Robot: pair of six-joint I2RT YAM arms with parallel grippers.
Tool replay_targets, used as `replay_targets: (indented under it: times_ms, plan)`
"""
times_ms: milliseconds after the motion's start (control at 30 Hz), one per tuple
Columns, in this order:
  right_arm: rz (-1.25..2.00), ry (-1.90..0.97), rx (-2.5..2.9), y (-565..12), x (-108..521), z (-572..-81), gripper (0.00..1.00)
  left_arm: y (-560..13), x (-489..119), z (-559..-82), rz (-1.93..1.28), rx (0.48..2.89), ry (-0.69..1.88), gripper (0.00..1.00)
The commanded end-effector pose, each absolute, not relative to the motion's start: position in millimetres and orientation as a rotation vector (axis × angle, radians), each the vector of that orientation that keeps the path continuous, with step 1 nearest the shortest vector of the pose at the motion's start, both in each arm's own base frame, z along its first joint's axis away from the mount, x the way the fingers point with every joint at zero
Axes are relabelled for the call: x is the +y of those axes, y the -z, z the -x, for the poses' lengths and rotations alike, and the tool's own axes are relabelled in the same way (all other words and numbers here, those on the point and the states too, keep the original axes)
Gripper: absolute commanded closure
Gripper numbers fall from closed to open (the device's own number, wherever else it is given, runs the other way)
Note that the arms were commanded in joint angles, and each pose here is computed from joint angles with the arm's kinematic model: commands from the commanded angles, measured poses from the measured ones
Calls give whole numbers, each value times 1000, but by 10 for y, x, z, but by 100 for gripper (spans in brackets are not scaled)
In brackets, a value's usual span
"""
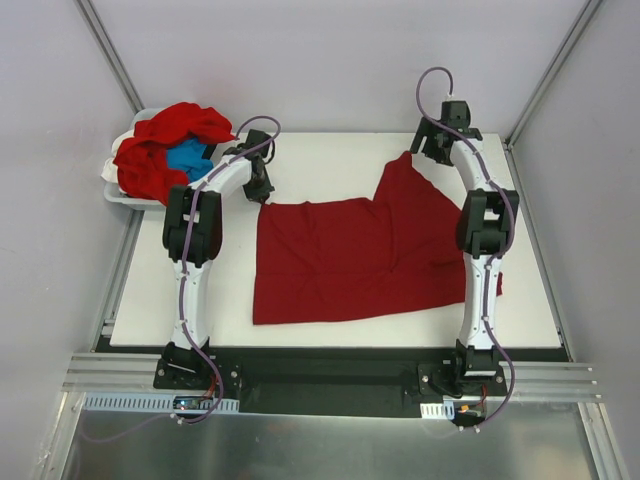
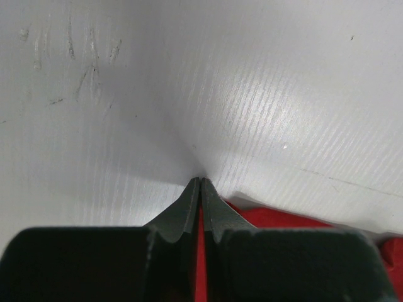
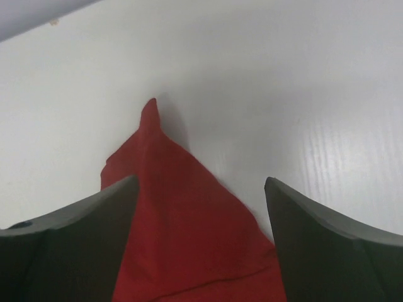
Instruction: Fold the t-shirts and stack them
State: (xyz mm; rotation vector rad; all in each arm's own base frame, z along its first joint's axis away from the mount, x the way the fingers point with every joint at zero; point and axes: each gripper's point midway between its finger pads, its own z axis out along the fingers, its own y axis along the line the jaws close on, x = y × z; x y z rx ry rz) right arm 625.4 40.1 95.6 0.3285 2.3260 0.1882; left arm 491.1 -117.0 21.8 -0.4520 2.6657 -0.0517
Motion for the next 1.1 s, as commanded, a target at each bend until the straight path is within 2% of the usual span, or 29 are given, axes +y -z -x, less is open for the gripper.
replay_targets:
  times_ms: [0, 100, 267, 500, 600, 700, 867, 1067]
  plan:
    - [-391, -274, 2365, -886, 525, -6184, 16, -271, -1160, -4809, 420, 2695, 62, 100]
    - [-451, -302, 2438, -725, 559, -5944, 17, -289, -1172, -4832, 419, 2691, 76, 100]
    - [-482, -246, 2455, -834, 436, -5631, 14, -306, -1200, -4822, 426, 2693, 98, 100]
    - [-430, -127, 2341, -1691, 194, -5416, 7, -293, -1224, -4782, 435, 2703, 119, 100]
    - [-411, -123, 2355, -1795, 211, -5240, 3, -308, -1215, -4777, 425, 2701, 115, 100]
    - [-422, -151, 2447, -1661, 300, -4926, 3, -327, -1212, -4778, 423, 2695, 115, 100]
    - [-506, -146, 2619, -995, 381, -4351, 2, -347, -1243, -4785, 425, 2692, 140, 100]
    - [-500, -100, 2712, -556, 357, -4241, 2, -361, -1240, -4776, 420, 2690, 141, 100]
